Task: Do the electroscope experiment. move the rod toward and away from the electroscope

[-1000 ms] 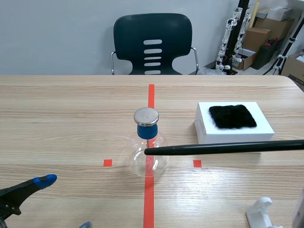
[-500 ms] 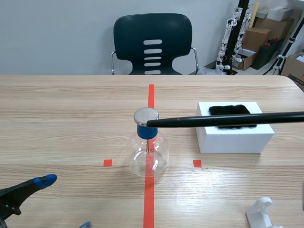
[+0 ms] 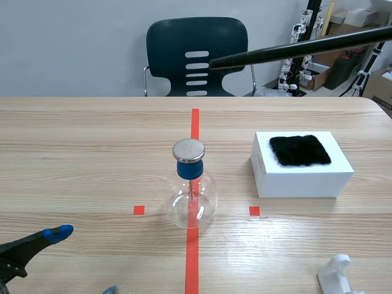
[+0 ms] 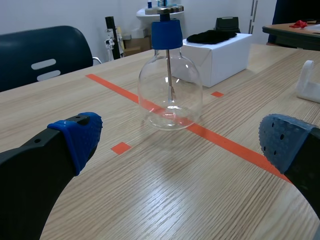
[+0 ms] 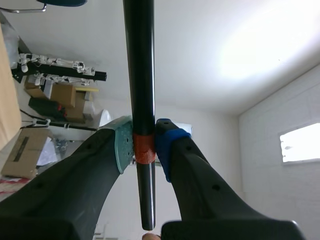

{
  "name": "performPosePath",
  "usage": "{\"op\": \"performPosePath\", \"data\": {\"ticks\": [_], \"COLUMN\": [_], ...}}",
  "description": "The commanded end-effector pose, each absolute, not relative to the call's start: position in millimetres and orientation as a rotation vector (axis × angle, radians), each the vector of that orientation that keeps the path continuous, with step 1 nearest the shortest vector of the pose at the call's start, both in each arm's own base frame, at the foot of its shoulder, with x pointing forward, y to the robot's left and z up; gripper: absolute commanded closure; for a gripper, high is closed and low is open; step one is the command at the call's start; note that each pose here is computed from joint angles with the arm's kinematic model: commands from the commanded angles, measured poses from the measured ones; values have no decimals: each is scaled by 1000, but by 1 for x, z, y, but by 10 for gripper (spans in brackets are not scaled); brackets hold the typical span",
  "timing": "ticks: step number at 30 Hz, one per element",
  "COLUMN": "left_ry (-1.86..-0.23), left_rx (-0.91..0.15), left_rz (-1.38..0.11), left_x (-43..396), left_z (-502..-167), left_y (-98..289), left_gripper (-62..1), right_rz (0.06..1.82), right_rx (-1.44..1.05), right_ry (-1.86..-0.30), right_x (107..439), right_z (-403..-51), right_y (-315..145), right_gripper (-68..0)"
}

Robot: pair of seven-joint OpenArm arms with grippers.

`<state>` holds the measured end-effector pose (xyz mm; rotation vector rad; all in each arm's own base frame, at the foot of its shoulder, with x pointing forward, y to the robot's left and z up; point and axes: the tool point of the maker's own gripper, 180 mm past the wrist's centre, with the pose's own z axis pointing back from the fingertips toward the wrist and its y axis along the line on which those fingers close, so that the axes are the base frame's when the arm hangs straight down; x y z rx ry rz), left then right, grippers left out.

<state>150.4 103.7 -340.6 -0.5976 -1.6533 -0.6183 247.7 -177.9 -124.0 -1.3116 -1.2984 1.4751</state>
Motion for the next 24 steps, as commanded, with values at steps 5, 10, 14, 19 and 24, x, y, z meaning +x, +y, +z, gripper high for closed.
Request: {"op": "performPosePath", "data": {"ticks": [5,10,14,19,24], "left_ry": [-1683,-1683,-1683,-1683,-1683], "left_rx": [-604,-604,-604,-604,-604], "left_rz": [-605,-605,-605,-605,-605], "left_x": [153,153,153,153,153], "left_z": [-335,-335,-335,-335,-335], "left_y": [103,103,103,103,103], "left_gripper": [-623,-623,-623,-623,-623], "right_rz": [1510,1513,1501,1496,1526], "right_rx": [-1391,-1445,-1453,-1443,-1479], "right_ry": [-1305,-1305,-1295,-1303,-1315], "right_x": [273,292,302,307,311], "right_z": [-117,-115,-119,-123,-123], "right_y": [-194,-201,-206,-204,-191], "right_gripper": [-11,-11,-11,-11,-10]}}
